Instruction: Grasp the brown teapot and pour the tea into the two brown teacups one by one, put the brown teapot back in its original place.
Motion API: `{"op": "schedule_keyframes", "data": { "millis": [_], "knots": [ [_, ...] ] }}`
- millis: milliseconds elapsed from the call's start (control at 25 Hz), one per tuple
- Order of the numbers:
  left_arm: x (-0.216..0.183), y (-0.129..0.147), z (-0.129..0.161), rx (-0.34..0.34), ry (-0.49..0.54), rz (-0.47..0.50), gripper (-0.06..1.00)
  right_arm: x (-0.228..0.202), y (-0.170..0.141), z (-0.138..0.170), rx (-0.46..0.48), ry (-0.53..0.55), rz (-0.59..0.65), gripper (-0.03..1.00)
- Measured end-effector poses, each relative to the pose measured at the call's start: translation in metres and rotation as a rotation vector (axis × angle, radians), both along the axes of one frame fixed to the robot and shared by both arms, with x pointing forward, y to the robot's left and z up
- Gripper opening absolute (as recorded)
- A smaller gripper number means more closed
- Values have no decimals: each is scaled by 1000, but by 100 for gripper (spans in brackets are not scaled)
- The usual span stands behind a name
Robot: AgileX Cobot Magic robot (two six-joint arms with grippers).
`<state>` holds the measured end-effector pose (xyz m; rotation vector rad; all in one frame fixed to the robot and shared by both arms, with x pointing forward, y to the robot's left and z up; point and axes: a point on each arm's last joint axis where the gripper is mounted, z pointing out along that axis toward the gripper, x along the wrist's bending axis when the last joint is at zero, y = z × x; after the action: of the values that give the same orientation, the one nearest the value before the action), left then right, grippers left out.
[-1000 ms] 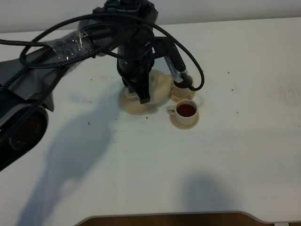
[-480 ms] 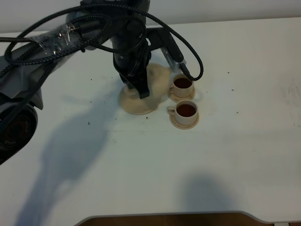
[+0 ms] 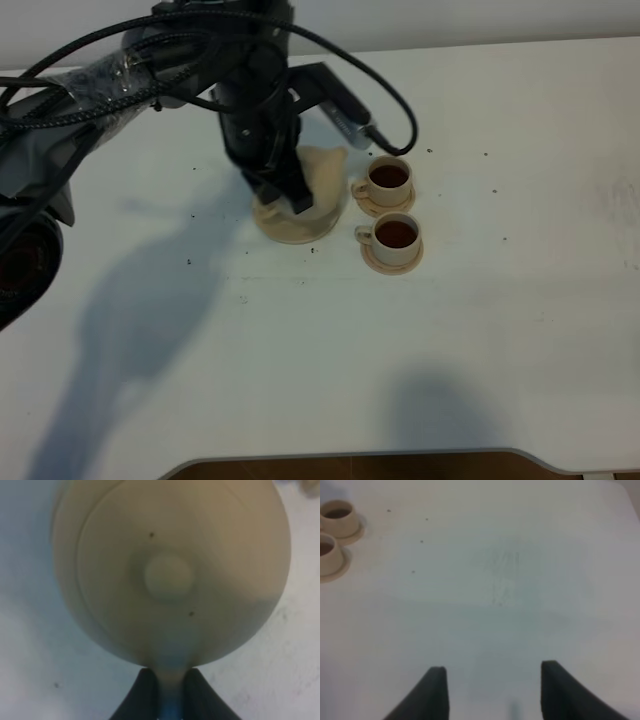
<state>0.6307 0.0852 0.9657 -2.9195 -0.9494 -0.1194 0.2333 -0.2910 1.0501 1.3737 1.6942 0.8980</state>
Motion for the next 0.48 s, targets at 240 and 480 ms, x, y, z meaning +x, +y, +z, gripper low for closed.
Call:
{"op": "schedule_keyframes", "data": {
  "millis": [240, 480],
  "knots": [
    [-3, 9, -13, 37, 32, 62, 11, 0, 0, 0, 0, 0, 0, 44],
    [0, 8, -15, 16, -7, 70, 11, 0, 0, 0, 0, 0, 0, 44]
  ]
}}
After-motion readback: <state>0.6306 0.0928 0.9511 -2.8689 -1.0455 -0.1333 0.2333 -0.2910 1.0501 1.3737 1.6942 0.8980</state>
